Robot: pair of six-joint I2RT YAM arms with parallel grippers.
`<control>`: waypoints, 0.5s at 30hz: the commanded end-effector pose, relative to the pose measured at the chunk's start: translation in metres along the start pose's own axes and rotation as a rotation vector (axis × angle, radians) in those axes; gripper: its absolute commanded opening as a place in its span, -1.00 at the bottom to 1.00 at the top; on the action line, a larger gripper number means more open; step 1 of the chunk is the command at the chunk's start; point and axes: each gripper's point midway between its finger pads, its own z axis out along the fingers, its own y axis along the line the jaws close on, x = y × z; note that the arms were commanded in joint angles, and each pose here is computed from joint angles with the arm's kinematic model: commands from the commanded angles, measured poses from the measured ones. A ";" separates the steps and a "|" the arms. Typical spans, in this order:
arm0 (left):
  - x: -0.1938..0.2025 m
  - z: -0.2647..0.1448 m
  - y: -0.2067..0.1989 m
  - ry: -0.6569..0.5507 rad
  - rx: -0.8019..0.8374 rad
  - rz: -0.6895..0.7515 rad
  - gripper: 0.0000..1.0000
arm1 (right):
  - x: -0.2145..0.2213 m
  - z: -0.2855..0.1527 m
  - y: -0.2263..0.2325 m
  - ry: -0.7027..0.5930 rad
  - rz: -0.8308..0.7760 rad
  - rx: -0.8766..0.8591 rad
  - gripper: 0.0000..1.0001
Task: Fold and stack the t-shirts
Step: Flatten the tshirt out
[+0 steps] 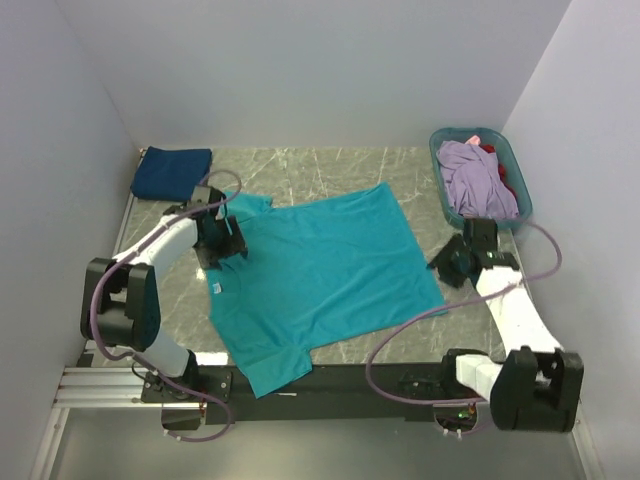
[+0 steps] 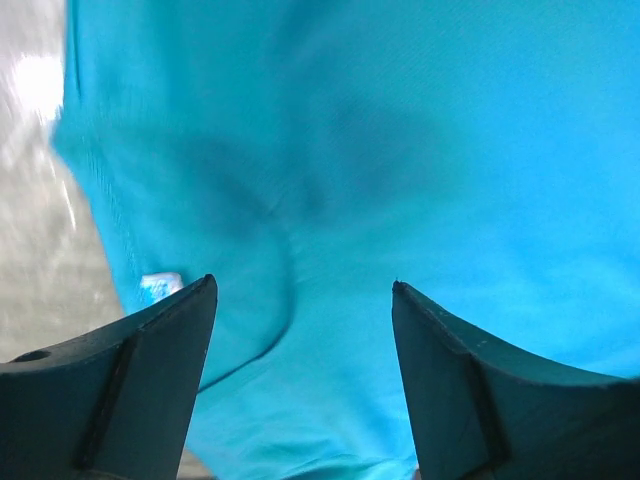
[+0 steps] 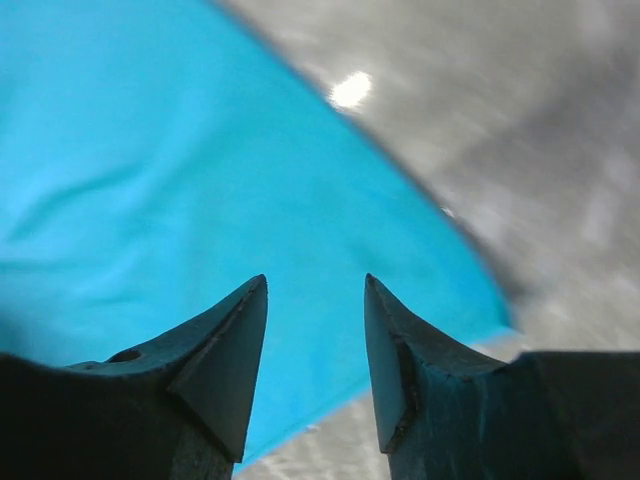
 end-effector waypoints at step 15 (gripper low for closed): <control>-0.069 0.024 -0.060 -0.107 0.062 0.069 0.41 | -0.056 0.099 0.223 0.018 -0.355 -0.292 -0.22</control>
